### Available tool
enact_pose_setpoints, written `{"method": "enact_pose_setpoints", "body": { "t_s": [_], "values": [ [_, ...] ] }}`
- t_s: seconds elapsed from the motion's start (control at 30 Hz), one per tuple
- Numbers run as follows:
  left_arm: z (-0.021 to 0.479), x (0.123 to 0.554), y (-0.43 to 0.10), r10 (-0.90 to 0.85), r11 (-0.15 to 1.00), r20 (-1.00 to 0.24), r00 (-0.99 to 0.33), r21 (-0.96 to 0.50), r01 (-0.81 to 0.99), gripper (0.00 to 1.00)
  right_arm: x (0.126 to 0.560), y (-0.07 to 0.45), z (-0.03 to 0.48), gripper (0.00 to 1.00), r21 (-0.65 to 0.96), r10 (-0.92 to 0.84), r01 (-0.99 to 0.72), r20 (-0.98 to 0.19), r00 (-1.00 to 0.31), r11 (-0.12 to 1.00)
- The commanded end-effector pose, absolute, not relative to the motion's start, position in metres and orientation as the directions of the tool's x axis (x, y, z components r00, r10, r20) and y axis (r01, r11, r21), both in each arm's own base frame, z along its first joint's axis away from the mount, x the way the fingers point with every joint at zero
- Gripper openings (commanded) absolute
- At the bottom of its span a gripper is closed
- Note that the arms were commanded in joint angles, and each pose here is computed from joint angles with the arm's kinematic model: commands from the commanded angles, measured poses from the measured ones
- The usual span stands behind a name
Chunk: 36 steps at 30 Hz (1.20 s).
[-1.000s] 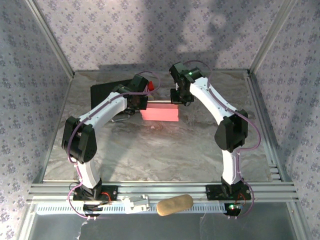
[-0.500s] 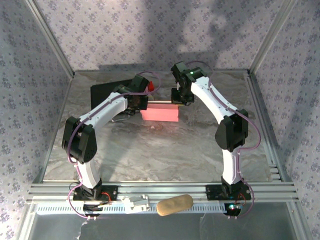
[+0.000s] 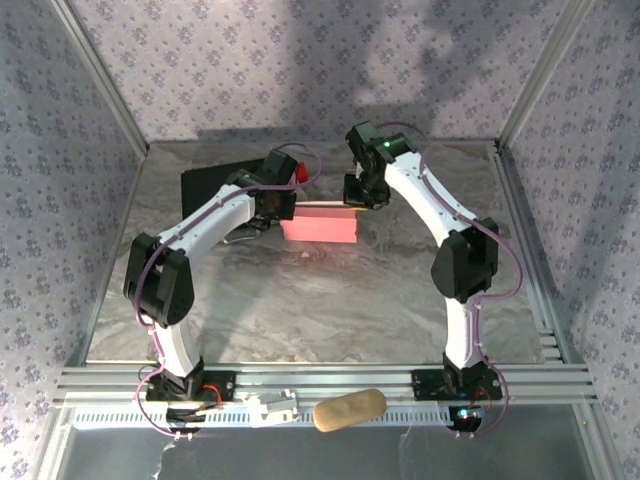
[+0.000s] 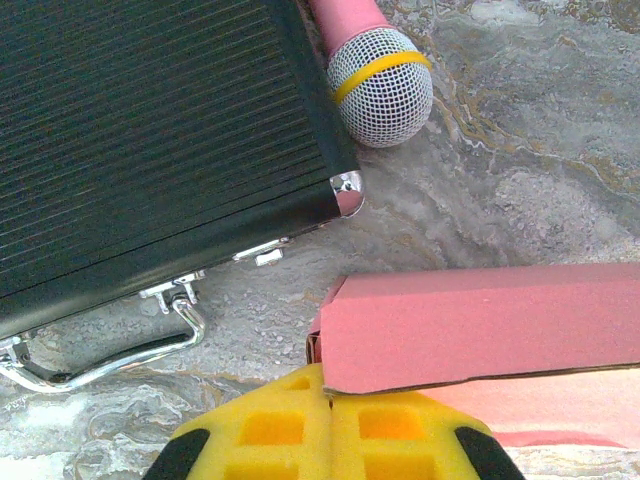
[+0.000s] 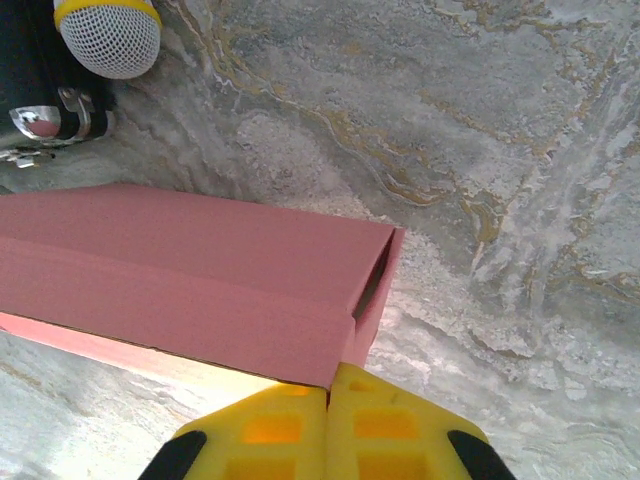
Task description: Fold the paper box
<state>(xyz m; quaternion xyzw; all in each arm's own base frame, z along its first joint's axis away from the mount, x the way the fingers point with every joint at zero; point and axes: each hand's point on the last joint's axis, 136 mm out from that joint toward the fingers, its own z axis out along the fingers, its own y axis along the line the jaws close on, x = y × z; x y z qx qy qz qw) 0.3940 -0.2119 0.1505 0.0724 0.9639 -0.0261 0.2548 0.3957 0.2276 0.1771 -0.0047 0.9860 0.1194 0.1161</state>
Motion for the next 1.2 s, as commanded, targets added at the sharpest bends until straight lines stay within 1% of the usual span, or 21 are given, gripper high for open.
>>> {"method": "enact_pose_setpoints", "body": {
  "t_s": [0.0,0.13,0.3,0.63,0.8,1.17],
  "values": [
    [0.107,0.346,-0.251,0.225,0.957,-0.307,-0.925,-0.107,0.268,0.00,0.393,0.284,0.183,0.00,0.459,-0.014,-0.114,-0.216,-0.976,0.881],
    [0.107,0.346,-0.252,0.223,0.957,-0.308,-0.925,-0.109,0.267,0.00,0.393,0.283,0.181,0.00,0.457,-0.014,-0.113,-0.215,-0.977,0.882],
    [0.106,0.347,-0.251,0.224,0.958,-0.306,-0.925,-0.107,0.267,0.00,0.387,0.277,0.166,0.00,0.429,-0.017,-0.112,-0.219,-0.976,0.897],
    [0.100,0.349,-0.247,0.221,0.961,-0.302,-0.927,-0.094,0.260,0.00,0.372,0.265,0.152,0.00,0.325,-0.120,-0.221,-0.305,-0.945,0.919],
    [0.099,0.349,-0.243,0.212,0.964,-0.304,-0.929,-0.091,0.250,0.00,0.366,0.258,0.144,0.00,0.278,-0.165,-0.253,-0.303,-0.938,0.927],
    [0.099,0.350,-0.241,0.206,0.965,-0.302,-0.931,-0.096,0.245,0.00,0.363,0.259,0.140,0.00,0.246,-0.213,-0.291,-0.302,-0.929,0.924]
  ]
}}
